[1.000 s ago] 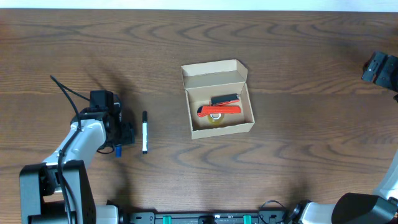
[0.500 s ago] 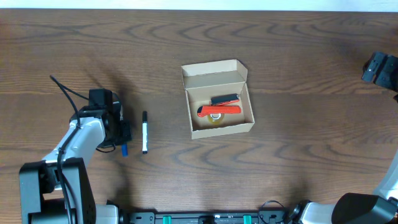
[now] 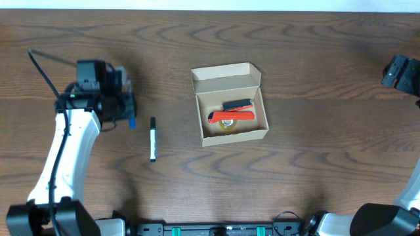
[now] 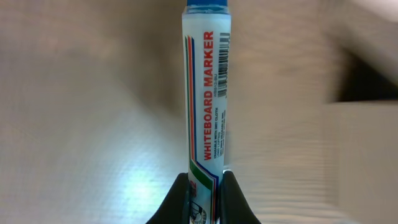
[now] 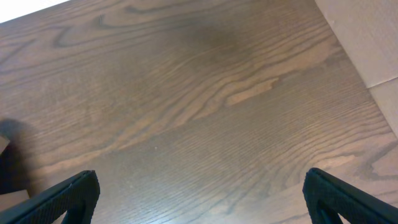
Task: Pack container
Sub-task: 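Lift the blue marker and lower it into the box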
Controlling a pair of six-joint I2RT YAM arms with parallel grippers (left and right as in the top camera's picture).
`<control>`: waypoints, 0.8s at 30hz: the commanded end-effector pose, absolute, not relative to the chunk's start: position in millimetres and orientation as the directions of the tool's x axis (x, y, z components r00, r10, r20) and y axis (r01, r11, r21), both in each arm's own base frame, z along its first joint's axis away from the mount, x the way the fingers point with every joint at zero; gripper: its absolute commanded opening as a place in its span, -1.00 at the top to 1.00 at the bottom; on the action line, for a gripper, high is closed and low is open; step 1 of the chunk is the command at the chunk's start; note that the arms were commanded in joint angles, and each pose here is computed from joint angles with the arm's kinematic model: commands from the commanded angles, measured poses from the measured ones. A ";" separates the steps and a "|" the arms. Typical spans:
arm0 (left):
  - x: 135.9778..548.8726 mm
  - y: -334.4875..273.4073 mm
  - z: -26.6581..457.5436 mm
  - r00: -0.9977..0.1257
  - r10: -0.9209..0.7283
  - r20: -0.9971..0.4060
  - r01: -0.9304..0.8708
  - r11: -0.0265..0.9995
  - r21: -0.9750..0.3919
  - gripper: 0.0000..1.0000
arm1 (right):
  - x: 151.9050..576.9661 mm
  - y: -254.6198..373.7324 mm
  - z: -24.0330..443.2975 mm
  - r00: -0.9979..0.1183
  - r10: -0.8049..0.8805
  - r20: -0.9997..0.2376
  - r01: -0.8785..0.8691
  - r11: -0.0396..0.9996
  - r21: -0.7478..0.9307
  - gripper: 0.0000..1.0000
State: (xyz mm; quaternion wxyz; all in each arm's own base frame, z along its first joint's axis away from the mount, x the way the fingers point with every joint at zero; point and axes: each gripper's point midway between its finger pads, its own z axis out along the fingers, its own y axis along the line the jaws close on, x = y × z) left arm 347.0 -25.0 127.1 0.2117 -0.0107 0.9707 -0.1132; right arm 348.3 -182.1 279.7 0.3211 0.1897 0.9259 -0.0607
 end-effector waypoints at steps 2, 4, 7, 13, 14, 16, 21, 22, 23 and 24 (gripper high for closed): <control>354.2 -88.2 175.8 -0.802 0.214 -0.558 0.416 0.870 -0.265 0.89 | 347.5 -187.8 281.8 -0.725 0.294 -0.622 0.387 0.922 -0.015 -0.98; 351.6 -108.5 187.8 -0.749 0.309 -0.586 0.516 0.827 -0.223 0.88 | 347.2 -192.7 283.7 -0.710 0.313 -0.631 0.408 0.913 -0.006 -0.98; 343.8 -142.9 201.5 -0.641 0.451 -0.621 0.662 0.735 -0.149 0.88 | 340.9 -208.3 285.7 -0.654 0.402 -0.640 0.495 0.868 0.039 -0.98; 326.0 -194.3 207.6 -0.473 0.599 -0.646 0.812 0.581 -0.055 0.89 | 315.8 -245.7 286.5 -0.559 0.529 -0.638 0.618 0.779 0.105 -0.99; 322.9 -200.9 206.7 -0.447 0.619 -0.646 0.831 0.555 -0.043 0.88 | 311.6 -250.8 286.4 -0.549 0.541 -0.637 0.630 0.769 0.110 -0.99; 316.1 -214.0 205.2 -0.389 0.656 -0.647 0.868 0.497 -0.018 0.88 | 305.4 -258.2 286.7 -0.530 0.561 -0.636 0.646 0.753 0.125 -0.99; 305.1 -248.8 202.8 -0.222 0.718 -0.660 0.936 0.346 0.061 0.88 | 302.1 -262.9 287.8 -0.515 0.571 -0.639 0.650 0.746 0.143 -0.99; 304.1 -255.5 201.9 -0.190 0.726 -0.661 0.944 0.320 0.079 0.88 | 302.2 -263.0 287.9 -0.515 0.571 -0.639 0.650 0.746 0.143 -0.98; 304.9 -261.2 200.8 -0.165 0.734 -0.659 0.947 0.305 0.102 0.88 | 302.6 -262.5 287.9 -0.516 0.570 -0.639 0.649 0.747 0.143 -0.98; 306.3 -266.1 199.1 -0.145 0.743 -0.654 0.947 0.295 0.125 0.88 | 302.6 -262.3 287.8 -0.517 0.570 -0.639 0.649 0.747 0.142 -0.98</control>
